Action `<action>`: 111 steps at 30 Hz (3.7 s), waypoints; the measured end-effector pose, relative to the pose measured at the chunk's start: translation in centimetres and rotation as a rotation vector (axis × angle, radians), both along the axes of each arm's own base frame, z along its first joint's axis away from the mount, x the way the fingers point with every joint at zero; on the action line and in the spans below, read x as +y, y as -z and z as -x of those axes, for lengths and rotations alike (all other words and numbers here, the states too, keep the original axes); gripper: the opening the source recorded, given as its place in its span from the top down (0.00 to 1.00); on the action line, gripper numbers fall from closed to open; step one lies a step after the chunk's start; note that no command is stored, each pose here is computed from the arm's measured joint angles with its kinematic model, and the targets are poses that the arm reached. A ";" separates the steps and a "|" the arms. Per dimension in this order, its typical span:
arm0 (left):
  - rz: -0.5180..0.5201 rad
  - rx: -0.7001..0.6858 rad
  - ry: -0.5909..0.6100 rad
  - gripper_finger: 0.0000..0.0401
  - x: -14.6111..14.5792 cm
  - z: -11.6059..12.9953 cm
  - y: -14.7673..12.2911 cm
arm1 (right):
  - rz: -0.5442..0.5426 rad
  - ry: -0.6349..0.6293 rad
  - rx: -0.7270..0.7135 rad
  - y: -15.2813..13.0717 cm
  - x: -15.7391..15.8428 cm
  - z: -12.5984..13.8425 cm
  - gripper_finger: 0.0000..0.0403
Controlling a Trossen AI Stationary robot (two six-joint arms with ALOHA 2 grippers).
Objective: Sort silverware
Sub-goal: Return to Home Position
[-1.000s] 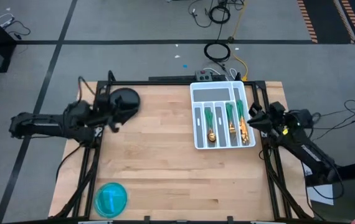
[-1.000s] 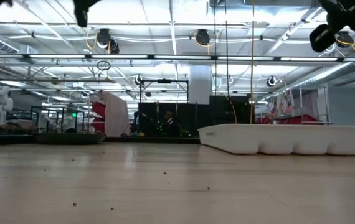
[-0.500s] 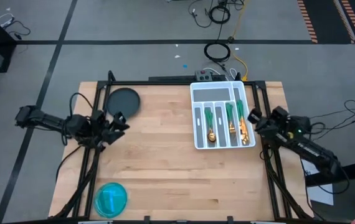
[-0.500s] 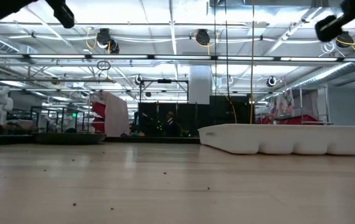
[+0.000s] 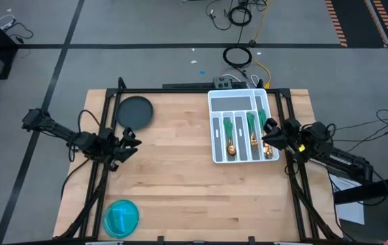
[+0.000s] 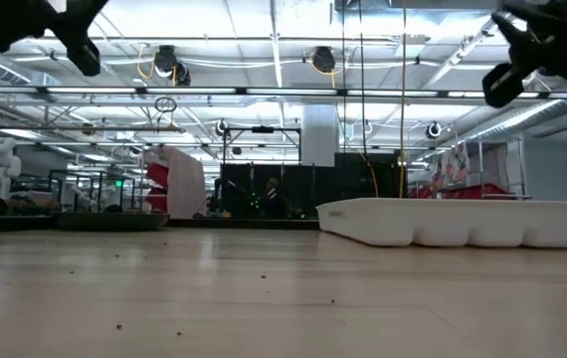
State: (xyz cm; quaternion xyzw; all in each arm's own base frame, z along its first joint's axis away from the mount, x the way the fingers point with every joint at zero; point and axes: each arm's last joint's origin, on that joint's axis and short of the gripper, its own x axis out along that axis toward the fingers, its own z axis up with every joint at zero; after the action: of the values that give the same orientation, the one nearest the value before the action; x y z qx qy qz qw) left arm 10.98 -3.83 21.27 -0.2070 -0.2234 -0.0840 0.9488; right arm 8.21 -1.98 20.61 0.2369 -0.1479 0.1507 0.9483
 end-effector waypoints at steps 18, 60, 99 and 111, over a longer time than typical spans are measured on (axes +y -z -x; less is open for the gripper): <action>-0.147 0.213 0.030 0.57 -0.5 -0.8 2.2 | 0.234 -0.102 0.108 1.9 1.7 -0.9 0.88; -0.494 0.294 0.343 0.57 0.0 0.8 4.1 | 0.416 0.149 0.255 3.6 1.9 -1.7 0.88; -0.491 0.304 0.279 0.57 0.2 1.0 4.1 | 0.392 0.140 0.262 3.6 1.9 -1.7 0.88; -0.491 0.304 0.279 0.57 0.2 1.0 4.1 | 0.392 0.140 0.262 3.6 1.9 -1.7 0.88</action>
State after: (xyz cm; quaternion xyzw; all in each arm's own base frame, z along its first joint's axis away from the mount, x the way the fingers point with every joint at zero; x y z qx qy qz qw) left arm 10.00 -3.61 17.13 -0.0106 -0.0215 -0.2326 0.9723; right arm 9.91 -0.12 17.01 0.0552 -0.0077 0.0783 0.9954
